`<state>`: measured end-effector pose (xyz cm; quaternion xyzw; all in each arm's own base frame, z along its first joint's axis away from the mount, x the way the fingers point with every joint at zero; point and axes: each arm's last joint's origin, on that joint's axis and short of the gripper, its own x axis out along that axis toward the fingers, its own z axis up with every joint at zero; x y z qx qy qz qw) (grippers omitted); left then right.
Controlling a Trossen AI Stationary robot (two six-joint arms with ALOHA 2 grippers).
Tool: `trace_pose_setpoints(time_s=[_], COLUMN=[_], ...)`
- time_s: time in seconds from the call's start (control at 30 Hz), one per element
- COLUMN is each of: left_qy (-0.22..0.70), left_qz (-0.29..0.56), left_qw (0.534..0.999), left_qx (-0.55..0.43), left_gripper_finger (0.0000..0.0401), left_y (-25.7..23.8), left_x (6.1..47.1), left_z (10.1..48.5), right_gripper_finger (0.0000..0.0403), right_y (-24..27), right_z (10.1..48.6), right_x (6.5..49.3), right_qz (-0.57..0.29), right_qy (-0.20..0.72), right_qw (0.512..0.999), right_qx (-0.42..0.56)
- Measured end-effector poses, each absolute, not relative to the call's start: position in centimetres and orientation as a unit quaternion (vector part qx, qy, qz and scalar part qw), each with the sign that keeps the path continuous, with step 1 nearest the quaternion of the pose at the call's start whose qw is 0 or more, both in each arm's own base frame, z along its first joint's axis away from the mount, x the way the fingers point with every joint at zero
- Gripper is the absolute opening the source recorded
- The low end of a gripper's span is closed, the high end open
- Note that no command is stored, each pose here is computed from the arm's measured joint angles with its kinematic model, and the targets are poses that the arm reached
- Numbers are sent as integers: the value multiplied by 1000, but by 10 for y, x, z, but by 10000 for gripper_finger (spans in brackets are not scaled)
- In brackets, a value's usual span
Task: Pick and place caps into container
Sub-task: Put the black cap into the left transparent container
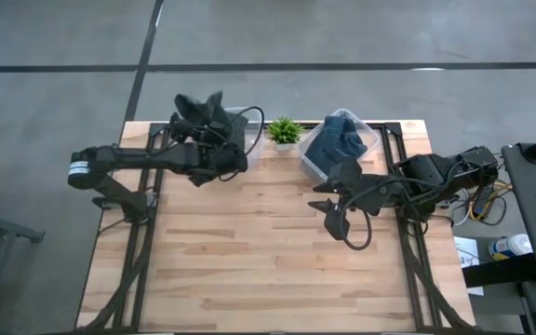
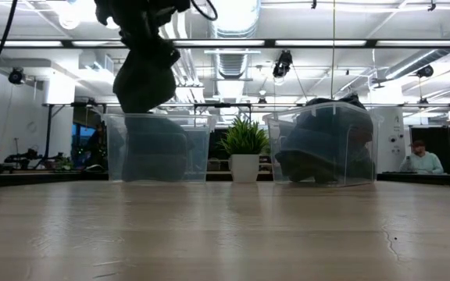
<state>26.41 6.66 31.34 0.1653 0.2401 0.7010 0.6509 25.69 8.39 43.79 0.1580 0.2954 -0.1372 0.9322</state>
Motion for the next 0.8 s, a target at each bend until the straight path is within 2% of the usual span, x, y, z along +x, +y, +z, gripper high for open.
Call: trace_pose_setpoints(time_s=[0.47, 0.8], left_qy=[251, 267], left_qz=[692, 642], left_qw=[664, 714], left_qx=[132, 83], left_gripper_finger=[0, 0], left_y=[76, 78], left_x=[264, 271], left_z=[268, 256], right_gripper_finger=[187, 187], right_y=[84, 84], right_z=[438, 438], right_x=[257, 257], right_qz=[-141, -143], right_qy=[292, 290], right_qw=[930, 929], right_qx=[171, 180])
